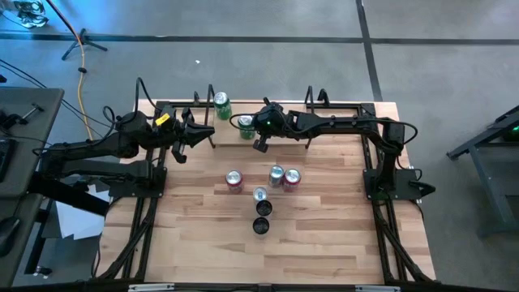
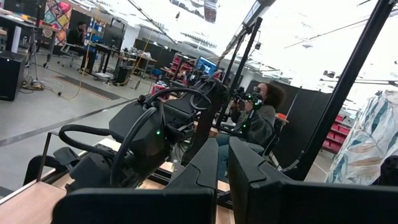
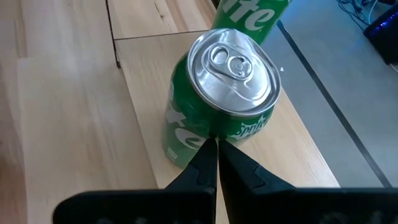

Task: Place canned beverage on shelf
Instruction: Put the green soda can on the shelf aligned with the green soda can

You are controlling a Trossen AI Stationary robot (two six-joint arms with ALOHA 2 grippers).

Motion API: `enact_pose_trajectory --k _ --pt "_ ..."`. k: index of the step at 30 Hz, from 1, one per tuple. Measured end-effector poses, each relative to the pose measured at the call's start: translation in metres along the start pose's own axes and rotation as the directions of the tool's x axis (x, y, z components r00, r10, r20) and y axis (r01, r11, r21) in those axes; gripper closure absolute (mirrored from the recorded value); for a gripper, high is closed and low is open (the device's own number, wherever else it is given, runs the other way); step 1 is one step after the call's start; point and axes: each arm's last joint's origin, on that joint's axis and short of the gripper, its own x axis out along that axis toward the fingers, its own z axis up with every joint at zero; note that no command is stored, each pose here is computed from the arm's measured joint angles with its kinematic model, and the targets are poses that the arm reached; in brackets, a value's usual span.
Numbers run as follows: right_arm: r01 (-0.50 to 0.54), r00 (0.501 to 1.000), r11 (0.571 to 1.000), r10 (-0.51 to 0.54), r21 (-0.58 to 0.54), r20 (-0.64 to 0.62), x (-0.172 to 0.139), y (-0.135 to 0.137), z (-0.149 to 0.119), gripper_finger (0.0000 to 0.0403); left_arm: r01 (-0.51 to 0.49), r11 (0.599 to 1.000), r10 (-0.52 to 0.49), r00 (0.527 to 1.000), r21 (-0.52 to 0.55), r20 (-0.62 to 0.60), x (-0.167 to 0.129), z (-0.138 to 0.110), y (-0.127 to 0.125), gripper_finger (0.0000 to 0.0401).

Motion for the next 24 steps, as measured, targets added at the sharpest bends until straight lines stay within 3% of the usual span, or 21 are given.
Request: enact_pose_trajectory --k 24 --pt "-0.004 0.997 1.000 0.003 0.020 0.072 0.0008 -0.0008 0.0066 0.0403 0.000 1.000 0.000 1.000 -0.001 0.000 0.0000 0.0000 0.0000 0.0401"
